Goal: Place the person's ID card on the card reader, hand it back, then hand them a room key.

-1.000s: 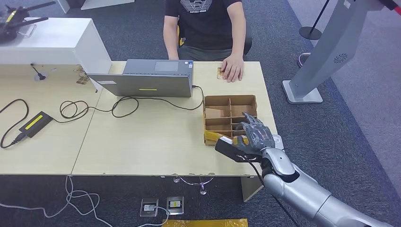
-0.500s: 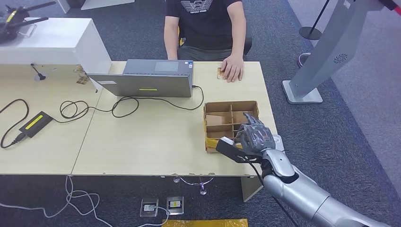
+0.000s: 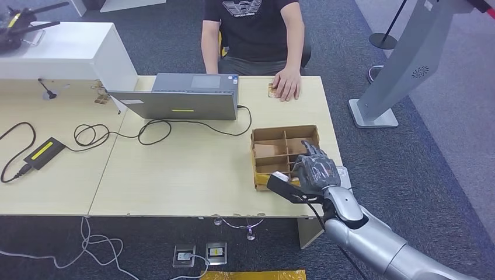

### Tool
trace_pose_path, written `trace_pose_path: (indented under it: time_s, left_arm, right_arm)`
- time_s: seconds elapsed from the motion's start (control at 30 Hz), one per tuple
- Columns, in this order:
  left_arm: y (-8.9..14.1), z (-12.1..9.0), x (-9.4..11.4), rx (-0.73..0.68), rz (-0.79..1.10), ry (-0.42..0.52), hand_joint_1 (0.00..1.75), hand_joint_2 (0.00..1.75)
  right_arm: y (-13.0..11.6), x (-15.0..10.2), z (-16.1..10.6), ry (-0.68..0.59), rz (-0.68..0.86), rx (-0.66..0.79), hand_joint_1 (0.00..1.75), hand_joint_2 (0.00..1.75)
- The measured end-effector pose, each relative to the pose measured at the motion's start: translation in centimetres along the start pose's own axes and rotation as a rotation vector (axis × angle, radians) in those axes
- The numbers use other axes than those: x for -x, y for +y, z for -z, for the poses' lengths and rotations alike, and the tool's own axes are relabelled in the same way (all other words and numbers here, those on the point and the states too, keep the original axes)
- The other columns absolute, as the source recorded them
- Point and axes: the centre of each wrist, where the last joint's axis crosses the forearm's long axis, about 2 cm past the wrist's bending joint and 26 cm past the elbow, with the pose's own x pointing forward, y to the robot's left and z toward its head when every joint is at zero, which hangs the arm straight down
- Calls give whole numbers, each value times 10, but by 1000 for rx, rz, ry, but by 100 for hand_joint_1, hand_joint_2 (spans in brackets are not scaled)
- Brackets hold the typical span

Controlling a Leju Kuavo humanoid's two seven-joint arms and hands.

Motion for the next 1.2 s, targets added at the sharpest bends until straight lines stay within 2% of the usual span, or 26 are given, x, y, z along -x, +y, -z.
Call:
trace_pose_path:
  time_s: [0.17,0.33,0.53,0.8,1.0,1.2]
  left_arm:
    - [0,0,1,0,0,-1,0,0]
    - [0,0,1,1,0,-2,0,0]
    - [0,0,1,5,3,-5,0,0]
    - [4,-1,2,7,20,0,0,0]
    - [12,-3,1,9,32,2,0,0]
    - [17,-4,-1,2,43,2,0,0]
  right_arm:
    - [-7,-5,-2,-37,-62,112,175,175]
    - [-26,-11,0,-76,-97,222,175,175]
    - [-76,-23,6,-134,-96,427,175,175]
    - [-131,-31,6,-171,-68,584,175,175]
    - [-137,-30,5,-194,-49,616,175,175]
    - [-131,-30,13,-210,0,606,175,175]
